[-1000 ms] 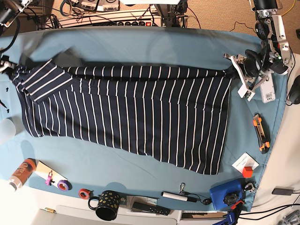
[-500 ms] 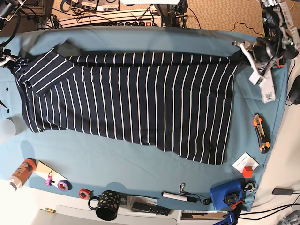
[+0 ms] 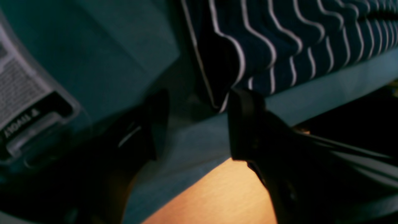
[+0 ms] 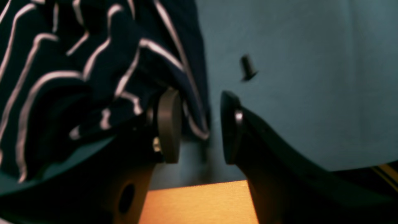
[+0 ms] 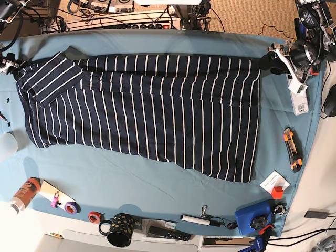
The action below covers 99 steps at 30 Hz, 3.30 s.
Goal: Layout the t-shirt on the table in an organized manner, then fold the t-shirt properly
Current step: 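Release the edge with the left gripper and raise it, then grasp the shirt's folded corner with the right gripper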
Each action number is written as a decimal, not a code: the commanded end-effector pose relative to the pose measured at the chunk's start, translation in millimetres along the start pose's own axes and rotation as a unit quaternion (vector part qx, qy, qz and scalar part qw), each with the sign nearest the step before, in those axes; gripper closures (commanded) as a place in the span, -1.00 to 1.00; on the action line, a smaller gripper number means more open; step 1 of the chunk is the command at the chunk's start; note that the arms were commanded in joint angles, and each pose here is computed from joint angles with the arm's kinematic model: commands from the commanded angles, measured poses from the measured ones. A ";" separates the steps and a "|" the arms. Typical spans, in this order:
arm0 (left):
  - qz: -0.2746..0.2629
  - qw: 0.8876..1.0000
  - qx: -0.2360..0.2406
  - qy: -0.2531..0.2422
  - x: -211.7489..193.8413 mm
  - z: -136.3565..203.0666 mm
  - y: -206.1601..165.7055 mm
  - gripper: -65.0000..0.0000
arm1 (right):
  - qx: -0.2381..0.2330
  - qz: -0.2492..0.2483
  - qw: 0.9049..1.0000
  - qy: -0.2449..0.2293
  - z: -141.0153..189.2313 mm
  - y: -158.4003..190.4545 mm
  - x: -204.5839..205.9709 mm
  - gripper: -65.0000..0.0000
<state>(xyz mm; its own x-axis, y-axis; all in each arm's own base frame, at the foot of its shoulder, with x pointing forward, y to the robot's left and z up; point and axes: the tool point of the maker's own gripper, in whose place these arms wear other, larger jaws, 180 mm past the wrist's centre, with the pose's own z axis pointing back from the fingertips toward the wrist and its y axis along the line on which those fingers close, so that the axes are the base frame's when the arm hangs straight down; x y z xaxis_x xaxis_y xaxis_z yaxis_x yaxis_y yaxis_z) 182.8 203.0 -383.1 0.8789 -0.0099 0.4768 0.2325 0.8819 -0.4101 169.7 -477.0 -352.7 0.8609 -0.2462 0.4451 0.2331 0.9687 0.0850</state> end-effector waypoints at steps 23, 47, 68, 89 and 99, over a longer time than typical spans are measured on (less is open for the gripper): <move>-0.050 0.987 0.096 -0.122 53.2 81.0 36.1 0.04 | 0.112 0.023 0.986 -0.122 39.8 41.6 96.9 0.34; -0.058 0.986 0.082 -0.133 59.7 80.9 30.6 0.04 | 0.112 0.052 0.992 0.000 -16.0 69.8 38.0 0.34; -0.056 0.986 0.081 -0.134 60.2 81.0 30.1 0.04 | 0.171 0.068 0.978 -0.095 -7.5 117.4 72.0 1.00; -0.057 0.987 0.081 -0.123 56.1 80.0 30.6 0.04 | 0.179 0.056 0.933 -0.308 9.7 165.1 175.2 1.00; -0.059 0.987 0.074 -0.127 57.9 78.1 27.2 0.04 | 0.115 0.090 0.939 -0.310 -2.8 161.1 185.9 1.00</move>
<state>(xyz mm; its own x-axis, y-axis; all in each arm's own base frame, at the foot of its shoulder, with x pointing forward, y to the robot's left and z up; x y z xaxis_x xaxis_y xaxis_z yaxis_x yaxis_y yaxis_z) 201.1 263.4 -318.0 0.7448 -0.0010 0.6673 0.2209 0.9440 -0.2452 361.6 -359.3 -283.8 0.4963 -0.0933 0.8631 -0.0516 0.9893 0.1366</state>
